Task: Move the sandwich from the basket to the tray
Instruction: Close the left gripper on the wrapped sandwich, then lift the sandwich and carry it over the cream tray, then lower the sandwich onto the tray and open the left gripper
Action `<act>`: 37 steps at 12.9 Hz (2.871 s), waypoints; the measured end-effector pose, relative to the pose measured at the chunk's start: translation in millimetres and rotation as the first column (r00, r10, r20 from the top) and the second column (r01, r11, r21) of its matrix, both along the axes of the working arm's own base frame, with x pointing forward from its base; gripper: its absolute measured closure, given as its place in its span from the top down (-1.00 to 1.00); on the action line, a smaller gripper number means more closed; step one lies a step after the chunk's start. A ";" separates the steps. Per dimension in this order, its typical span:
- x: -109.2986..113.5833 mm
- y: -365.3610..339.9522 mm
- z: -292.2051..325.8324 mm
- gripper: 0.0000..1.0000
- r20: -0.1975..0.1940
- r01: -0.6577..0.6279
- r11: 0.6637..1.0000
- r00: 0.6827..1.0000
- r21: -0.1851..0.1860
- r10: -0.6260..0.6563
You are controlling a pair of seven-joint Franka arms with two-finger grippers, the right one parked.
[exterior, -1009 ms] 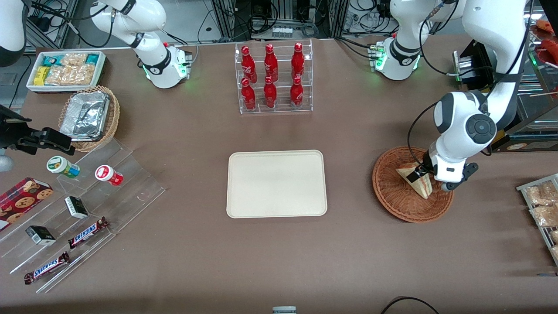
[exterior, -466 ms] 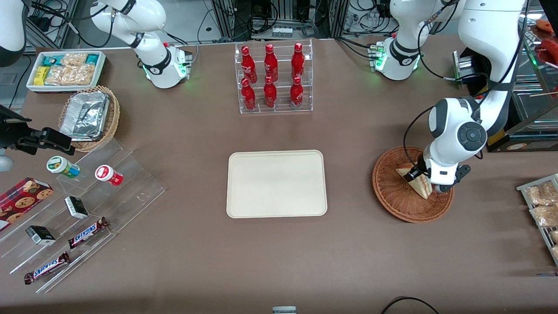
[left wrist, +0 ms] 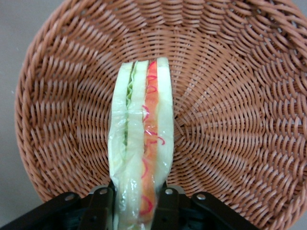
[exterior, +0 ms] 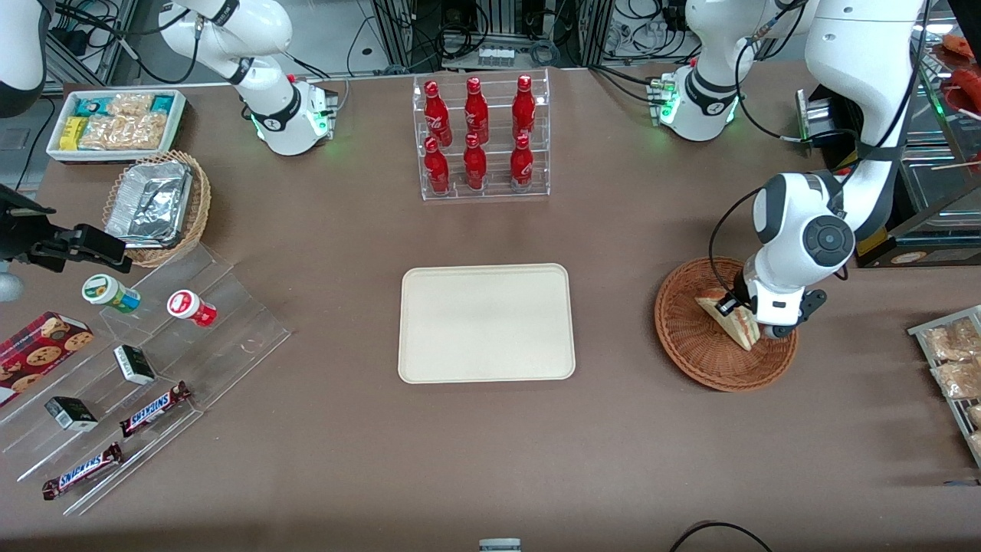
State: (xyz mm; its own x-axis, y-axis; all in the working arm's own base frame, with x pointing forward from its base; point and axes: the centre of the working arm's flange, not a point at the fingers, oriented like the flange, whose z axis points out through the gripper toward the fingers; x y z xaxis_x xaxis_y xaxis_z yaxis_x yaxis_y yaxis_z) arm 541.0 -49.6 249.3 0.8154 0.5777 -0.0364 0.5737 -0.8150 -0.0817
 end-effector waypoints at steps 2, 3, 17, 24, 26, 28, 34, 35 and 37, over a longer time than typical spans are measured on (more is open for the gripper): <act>5.0 -4.5 9.0 -0.52 -0.026 0.073 0.996 0.997 0.060 -0.071; 9.2 -9.7 16.6 -0.63 -0.039 0.104 0.991 0.994 0.085 -0.101; 9.6 -273.1 100.0 -0.67 0.003 0.508 0.861 0.861 -0.018 -0.508; 2.9 -365.2 65.1 -0.67 0.010 0.608 0.780 0.790 -0.152 -0.613; 2.0 -381.5 51.0 -0.67 0.005 0.618 0.768 0.780 -0.166 -0.626; 3.5 -393.4 37.3 -0.67 0.004 0.619 0.765 0.778 -0.177 -0.628; 16.1 -400.5 16.7 -0.67 0.022 0.598 0.785 0.797 -0.161 -0.603; 16.9 -400.0 11.0 -0.67 0.020 0.596 0.789 0.800 -0.147 -0.600; 18.5 -400.2 0.4 -0.67 0.012 0.594 0.792 0.801 -0.142 -0.598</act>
